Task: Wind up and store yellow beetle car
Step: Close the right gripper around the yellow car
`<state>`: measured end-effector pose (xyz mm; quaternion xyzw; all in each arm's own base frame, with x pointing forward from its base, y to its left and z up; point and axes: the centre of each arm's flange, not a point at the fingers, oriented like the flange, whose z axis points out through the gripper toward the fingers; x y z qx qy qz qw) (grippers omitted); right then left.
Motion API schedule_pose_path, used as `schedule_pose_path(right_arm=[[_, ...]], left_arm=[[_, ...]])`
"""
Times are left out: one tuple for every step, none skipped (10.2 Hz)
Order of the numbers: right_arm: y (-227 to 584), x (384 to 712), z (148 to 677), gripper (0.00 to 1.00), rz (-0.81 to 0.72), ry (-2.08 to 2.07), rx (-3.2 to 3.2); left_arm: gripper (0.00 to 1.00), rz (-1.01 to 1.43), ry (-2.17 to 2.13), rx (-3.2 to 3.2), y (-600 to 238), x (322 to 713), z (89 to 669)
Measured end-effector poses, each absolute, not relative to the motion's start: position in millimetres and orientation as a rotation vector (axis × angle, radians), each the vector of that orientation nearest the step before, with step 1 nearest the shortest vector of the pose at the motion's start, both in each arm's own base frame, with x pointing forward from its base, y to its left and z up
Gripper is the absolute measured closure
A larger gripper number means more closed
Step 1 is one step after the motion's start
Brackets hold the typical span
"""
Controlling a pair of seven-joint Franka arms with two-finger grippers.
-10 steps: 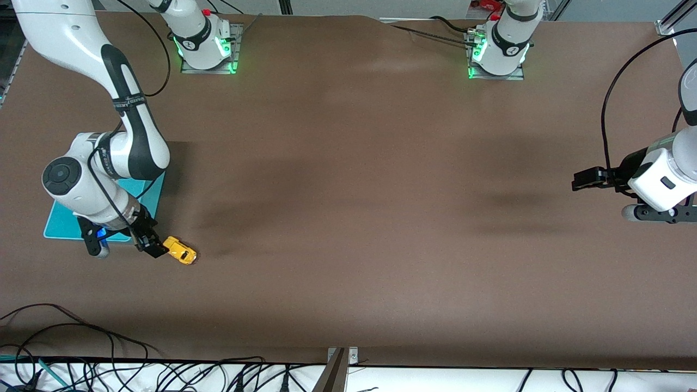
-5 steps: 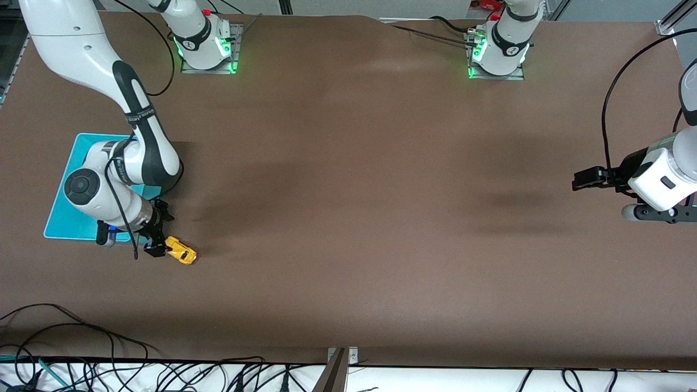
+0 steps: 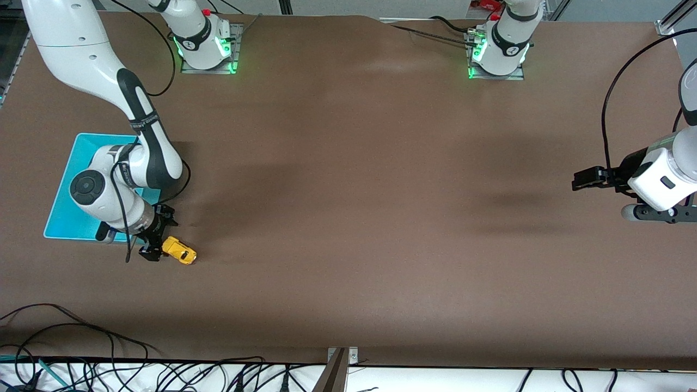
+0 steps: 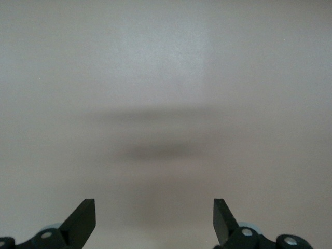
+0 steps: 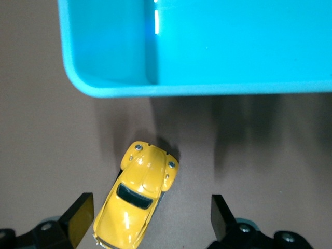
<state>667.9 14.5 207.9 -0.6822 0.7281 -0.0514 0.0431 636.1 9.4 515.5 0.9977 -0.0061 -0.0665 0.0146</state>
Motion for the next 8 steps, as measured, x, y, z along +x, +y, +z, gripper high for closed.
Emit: schedule_pose_path(right_arm=[[14, 668, 204, 0.00, -0.160, 2.225, -2.087], [14, 667, 200, 0.00, -0.160, 2.225, -2.090], [14, 667, 197, 0.00, -0.161, 2.225, -2.091], [14, 667, 195, 0.00, -0.161, 2.225, -2.091], [14, 667, 194, 0.00, -0.161, 2.225, -2.092], [14, 667, 193, 0.00, -0.161, 2.224, -2.095], [15, 667, 192, 0.05, -0.165, 2.220, -2.102], [15, 667, 191, 0.08, -0.171, 2.216, -2.110]], left_arm=[[0.00, -0.207, -0.019, 3.105, 9, 636, 515], [0.00, -0.207, -0.019, 3.105, 9, 636, 515], [0.00, -0.207, -0.019, 3.105, 9, 636, 515], [0.00, -0.207, -0.019, 3.105, 9, 636, 515], [0.00, -0.207, -0.019, 3.105, 9, 636, 515], [0.00, -0.207, -0.019, 3.105, 9, 636, 515], [0.00, -0.207, -0.019, 3.105, 9, 636, 515], [0.00, -0.207, -0.019, 3.105, 9, 636, 515]])
